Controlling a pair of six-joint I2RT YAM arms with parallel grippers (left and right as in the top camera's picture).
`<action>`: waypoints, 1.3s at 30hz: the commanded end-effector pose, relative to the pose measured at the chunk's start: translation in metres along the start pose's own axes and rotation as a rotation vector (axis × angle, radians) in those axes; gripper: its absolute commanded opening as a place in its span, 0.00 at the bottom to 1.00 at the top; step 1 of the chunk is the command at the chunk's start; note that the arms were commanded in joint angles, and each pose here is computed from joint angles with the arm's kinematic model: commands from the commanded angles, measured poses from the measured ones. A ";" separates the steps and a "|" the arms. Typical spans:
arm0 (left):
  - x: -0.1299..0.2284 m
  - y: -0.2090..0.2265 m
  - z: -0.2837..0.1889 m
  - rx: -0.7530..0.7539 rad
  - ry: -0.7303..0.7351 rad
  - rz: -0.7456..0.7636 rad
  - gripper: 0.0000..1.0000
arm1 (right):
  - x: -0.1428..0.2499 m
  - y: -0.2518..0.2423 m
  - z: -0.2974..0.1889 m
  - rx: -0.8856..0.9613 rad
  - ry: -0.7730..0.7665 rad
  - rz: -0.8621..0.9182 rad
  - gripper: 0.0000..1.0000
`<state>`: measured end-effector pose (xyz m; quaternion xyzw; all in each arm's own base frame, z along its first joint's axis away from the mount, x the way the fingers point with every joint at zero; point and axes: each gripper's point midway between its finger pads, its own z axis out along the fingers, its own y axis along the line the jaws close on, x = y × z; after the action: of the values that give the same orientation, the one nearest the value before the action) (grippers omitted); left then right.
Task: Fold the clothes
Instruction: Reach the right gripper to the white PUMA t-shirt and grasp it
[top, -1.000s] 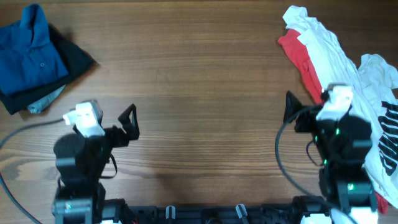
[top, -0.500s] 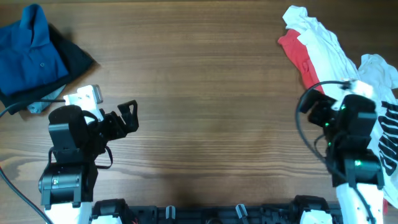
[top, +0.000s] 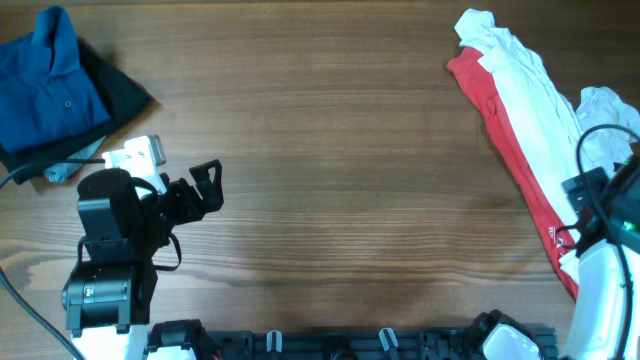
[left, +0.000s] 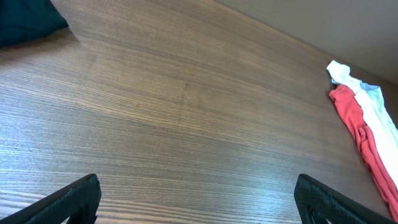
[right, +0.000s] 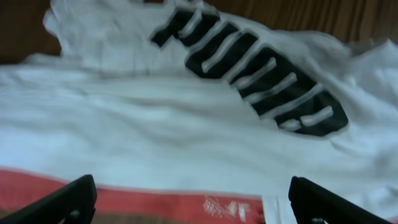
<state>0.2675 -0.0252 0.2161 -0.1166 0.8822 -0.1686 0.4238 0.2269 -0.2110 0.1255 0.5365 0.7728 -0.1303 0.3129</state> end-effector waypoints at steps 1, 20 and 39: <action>-0.008 -0.008 -0.005 0.029 -0.019 -0.003 1.00 | -0.017 0.017 0.008 -0.085 -0.020 0.000 1.00; -0.019 -0.011 0.000 0.041 -0.051 0.002 1.00 | -0.088 0.111 -0.015 -0.316 0.259 -0.283 1.00; -0.018 -0.010 0.001 0.040 -0.050 0.002 1.00 | -0.079 0.147 0.127 -0.204 0.217 -0.061 0.93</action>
<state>0.2783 -0.0256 0.2234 -0.1125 0.8734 -0.1733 0.4410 0.4090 -0.2747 0.1393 0.4626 0.8343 -0.0043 0.2999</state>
